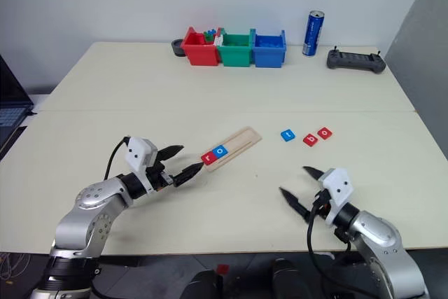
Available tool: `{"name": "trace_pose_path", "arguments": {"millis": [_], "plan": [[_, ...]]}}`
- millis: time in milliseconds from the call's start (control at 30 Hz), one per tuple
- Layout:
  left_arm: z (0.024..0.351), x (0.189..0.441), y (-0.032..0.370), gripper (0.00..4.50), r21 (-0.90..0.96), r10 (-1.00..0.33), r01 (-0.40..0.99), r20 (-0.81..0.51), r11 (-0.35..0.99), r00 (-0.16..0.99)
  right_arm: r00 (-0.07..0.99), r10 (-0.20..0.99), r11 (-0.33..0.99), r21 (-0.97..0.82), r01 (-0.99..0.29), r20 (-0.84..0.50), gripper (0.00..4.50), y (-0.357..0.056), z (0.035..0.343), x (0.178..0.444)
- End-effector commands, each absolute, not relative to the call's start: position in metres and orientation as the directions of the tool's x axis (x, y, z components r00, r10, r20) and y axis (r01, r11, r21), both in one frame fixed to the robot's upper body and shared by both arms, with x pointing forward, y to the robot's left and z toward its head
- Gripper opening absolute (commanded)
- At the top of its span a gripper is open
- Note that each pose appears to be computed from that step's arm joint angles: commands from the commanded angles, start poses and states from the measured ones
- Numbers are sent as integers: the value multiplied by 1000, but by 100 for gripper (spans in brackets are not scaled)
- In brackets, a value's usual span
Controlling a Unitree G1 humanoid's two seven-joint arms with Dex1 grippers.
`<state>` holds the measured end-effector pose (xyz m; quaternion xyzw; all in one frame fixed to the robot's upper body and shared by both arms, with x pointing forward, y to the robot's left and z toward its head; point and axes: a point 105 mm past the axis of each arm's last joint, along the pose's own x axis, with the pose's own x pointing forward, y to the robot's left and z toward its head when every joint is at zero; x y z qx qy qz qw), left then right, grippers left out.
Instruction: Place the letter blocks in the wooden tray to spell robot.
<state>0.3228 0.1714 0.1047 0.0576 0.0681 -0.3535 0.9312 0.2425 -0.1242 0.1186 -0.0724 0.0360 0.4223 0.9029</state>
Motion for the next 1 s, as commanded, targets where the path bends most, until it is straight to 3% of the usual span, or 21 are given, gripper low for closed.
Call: {"name": "trace_pose_path", "arguments": {"millis": [33,333,800,1000], "plan": [[107,333,163,450,101,-656,679,-190,727,730,512,848,499,-116,-859,-135,447,-106,138,230],[97,339,145,450,78,-690,726,-257,683,677,342,910,317,-136,-938,-235,447,-93,147,209],[90,349,137,450,47,-668,720,-337,693,664,316,922,291,-137,-947,-226,447,-81,159,208],[81,350,138,450,62,-629,724,-446,687,636,313,924,290,-128,-948,-219,447,-79,161,208]]}}
